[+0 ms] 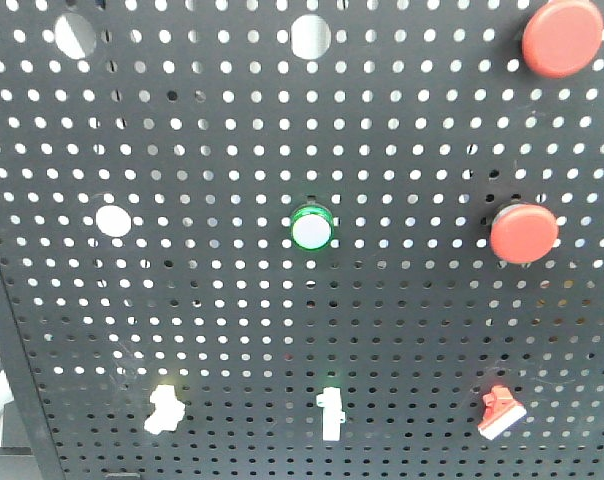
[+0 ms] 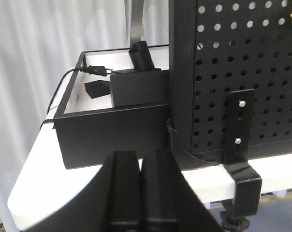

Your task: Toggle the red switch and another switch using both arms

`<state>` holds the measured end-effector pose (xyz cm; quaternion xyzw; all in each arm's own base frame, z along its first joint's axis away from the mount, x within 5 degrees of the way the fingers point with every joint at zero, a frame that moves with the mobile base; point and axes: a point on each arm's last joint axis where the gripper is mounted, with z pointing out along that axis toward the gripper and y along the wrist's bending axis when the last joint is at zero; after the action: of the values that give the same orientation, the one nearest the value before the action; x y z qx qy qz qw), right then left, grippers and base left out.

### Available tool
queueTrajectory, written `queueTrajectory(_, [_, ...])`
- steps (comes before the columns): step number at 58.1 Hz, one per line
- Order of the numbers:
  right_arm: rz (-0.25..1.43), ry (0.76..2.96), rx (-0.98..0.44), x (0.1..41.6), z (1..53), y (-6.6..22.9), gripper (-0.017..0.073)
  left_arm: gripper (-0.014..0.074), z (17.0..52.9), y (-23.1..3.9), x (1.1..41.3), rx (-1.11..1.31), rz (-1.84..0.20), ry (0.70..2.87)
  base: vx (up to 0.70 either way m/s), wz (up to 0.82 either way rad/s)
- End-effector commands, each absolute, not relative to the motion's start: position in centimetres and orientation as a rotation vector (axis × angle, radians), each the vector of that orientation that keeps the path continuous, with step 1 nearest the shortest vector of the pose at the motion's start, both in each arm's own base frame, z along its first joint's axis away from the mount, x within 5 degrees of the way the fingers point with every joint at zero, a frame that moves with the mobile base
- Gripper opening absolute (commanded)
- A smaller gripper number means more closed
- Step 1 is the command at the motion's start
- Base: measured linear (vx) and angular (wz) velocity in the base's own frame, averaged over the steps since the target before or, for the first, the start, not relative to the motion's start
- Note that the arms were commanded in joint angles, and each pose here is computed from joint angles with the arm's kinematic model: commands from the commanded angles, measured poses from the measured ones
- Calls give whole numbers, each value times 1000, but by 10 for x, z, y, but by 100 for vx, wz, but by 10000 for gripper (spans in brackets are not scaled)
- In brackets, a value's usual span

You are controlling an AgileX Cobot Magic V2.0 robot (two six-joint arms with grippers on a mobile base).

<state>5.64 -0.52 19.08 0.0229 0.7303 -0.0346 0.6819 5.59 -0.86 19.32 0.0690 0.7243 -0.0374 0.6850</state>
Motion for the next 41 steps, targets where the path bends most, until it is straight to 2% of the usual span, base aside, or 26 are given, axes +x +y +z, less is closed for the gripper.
queueTrajectory(1, [-59, 1551, 60, 56, 197, -4, -6, 3, 194, -8, 56, 141, -85, 1552, 0, 0])
queueTrajectory(41, [-27, 1553, 89, 56, 197, -4, -6, 3, 194, -8, 56, 141, -85, 1552, 0, 0])
